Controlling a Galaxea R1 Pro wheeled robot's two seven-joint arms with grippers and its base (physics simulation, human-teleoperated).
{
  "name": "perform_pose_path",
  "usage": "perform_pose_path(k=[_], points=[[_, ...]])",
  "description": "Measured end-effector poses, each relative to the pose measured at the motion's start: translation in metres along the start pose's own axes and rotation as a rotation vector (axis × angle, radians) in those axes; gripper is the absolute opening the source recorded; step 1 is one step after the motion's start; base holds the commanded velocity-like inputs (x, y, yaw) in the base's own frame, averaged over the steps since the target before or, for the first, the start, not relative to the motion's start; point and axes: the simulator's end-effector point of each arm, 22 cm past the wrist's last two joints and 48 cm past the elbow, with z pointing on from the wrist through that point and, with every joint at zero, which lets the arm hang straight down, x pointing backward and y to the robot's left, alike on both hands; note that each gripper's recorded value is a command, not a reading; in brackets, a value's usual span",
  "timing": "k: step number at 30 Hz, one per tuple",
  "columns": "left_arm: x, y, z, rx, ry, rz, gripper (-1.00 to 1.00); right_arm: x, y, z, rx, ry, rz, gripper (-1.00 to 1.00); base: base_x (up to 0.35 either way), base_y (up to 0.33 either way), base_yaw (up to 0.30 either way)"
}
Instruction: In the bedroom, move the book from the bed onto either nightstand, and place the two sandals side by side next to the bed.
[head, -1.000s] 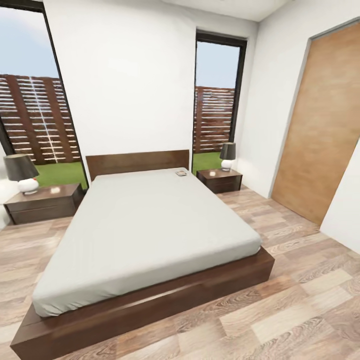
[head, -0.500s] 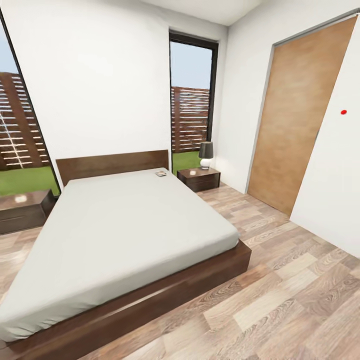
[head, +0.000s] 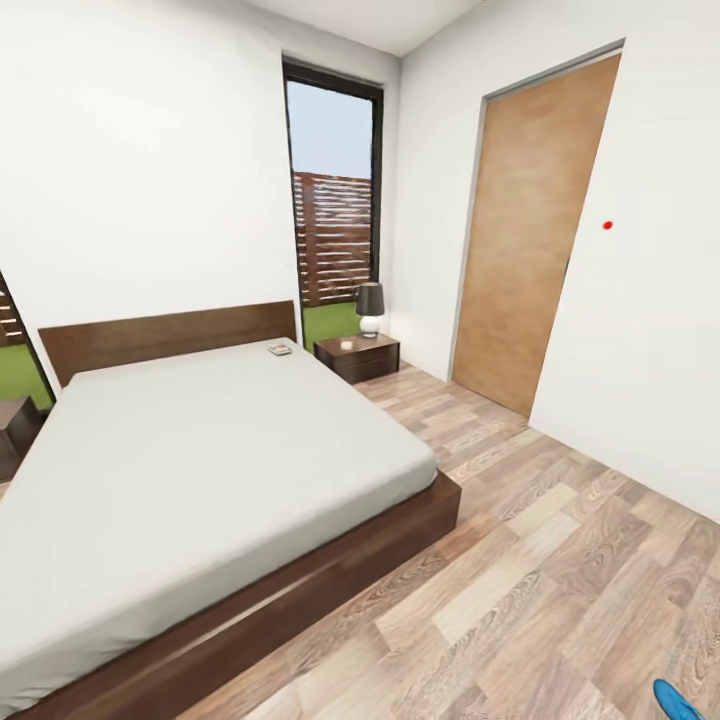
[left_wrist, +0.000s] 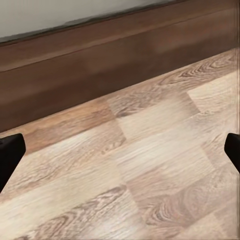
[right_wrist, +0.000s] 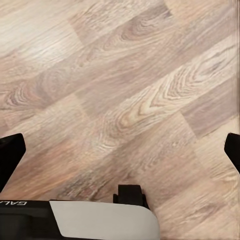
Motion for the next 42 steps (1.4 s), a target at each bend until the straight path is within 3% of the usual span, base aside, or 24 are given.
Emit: perform_pose_path(k=[30,42], points=[[0.0,0.0,0.0,0.0,0.0,0.0,1.0,0.0003,0.0002,0.0,0.0,0.001,0.0,1.0,0.001,0.0,-0.282],[0.0004,0.0017,-0.0003,-0.002,0.001,0.0,1.0,0.0007,-0.0012,-0.0002,0.006,0.001,0.0,1.0,0.273,0.0,-0.088]])
